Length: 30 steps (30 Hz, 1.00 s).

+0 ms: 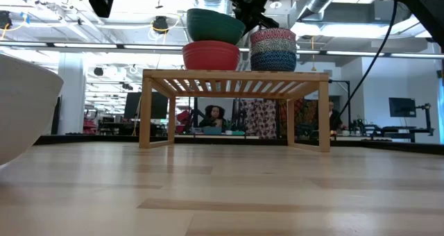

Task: Place and stack bowls onto a shelf
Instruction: Stack the big dark blue bowl on top of the other big orange bowl on the shelf

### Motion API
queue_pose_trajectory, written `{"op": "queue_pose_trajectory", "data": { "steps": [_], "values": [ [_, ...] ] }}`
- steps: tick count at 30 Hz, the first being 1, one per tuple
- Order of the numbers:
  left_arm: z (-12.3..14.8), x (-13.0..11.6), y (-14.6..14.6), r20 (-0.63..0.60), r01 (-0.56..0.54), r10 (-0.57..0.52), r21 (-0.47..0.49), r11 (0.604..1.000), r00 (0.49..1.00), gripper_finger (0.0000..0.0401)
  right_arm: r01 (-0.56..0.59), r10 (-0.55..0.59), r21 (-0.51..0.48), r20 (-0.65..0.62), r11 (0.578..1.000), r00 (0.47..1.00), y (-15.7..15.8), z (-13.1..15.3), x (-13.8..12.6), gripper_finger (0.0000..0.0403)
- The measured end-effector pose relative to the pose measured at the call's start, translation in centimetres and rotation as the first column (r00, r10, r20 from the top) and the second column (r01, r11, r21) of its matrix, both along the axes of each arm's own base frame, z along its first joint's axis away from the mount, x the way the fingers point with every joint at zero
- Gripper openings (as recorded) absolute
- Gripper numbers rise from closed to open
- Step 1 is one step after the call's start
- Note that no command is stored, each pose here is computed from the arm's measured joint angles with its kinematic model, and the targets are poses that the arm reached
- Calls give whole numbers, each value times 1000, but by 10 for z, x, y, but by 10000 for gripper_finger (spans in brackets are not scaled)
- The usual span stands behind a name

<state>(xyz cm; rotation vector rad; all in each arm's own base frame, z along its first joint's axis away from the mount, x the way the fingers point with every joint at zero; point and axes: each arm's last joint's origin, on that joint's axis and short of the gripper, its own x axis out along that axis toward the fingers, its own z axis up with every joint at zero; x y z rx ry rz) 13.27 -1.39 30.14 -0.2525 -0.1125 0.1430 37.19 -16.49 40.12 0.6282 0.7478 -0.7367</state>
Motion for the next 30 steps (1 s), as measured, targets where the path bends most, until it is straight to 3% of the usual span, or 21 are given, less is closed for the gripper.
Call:
{"op": "queue_pose_trajectory", "data": {
  "steps": [8, 19, 30],
  "values": [
    [0, 0, 0, 0, 0, 0, -3, 1000, 1000, 0, 18, -18, 10, 18, 1000, 1000, 0, 1, 1, 67],
    [0, 0, 0, 2, 2, -2, -15, 1000, 1000, 0, -4, 4, -6, 121, 1000, 993, -2, 7, 8, 74],
    [0, 0, 0, 3, 2, -2, -15, 1000, 1000, 0, -7, 5, 30, 86, 1000, 996, -5, 1, 5, 83]
  ]
}}
